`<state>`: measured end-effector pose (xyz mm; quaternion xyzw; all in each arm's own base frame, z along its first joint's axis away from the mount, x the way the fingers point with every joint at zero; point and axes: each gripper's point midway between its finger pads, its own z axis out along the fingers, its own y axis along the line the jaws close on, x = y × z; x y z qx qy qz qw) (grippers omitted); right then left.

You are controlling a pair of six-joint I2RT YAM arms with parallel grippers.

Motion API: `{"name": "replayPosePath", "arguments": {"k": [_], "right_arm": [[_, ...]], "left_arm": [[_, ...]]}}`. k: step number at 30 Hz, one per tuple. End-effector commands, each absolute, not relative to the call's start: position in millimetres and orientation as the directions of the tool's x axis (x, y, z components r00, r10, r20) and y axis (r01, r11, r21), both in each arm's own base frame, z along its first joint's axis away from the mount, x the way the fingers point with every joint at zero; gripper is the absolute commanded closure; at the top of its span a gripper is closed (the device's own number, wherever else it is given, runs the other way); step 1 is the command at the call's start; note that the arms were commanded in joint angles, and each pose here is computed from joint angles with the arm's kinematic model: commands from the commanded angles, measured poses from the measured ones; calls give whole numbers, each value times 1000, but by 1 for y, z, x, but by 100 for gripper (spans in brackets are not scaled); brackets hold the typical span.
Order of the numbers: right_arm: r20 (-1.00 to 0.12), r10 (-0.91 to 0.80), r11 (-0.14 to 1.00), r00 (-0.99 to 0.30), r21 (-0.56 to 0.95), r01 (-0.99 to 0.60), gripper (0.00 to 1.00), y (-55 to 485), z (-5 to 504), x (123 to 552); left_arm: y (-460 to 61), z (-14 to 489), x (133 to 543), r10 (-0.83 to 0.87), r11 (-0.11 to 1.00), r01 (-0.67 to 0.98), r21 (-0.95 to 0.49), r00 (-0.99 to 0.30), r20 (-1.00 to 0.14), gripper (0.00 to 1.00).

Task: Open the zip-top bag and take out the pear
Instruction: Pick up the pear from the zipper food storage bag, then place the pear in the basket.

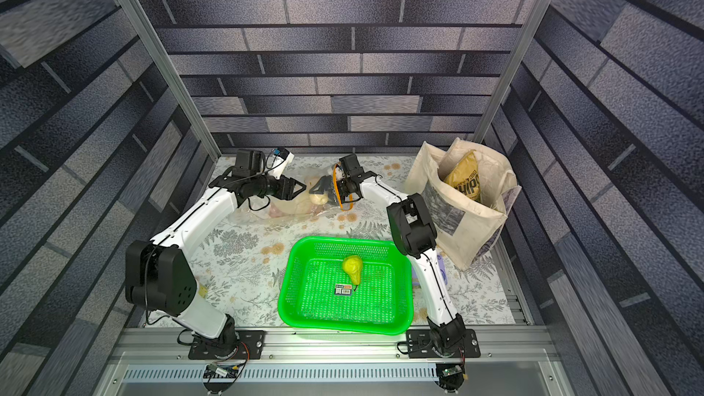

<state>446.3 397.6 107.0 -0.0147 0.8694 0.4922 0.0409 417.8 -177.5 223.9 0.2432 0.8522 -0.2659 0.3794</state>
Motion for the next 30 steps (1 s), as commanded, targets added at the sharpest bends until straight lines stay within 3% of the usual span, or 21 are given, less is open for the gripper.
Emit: {"name": "replayPosePath", "arguments": {"k": [1,13,22,26,30], "right_arm": [[-115,-2,513,-993,853,-100,43,387,131,441],[-112,-21,457,-993,883,-109,43,392,144,436],[-118,-30,425,-993,897,-120,43,393,155,432],[-118,-37,409,-992,904,-123,43,394,157,430],[-116,-39,406,-993,906,-122,43,394,157,429]], "left_arm": [[-184,238,423,245,717,666,-207,-519,-819,28],[-201,206,434,454,694,719,32,-403,-795,24],[-219,192,437,488,637,771,15,-388,-782,26],[-219,188,442,490,639,769,2,-405,-772,34],[-218,187,444,483,638,770,-11,-412,-773,61]]}}
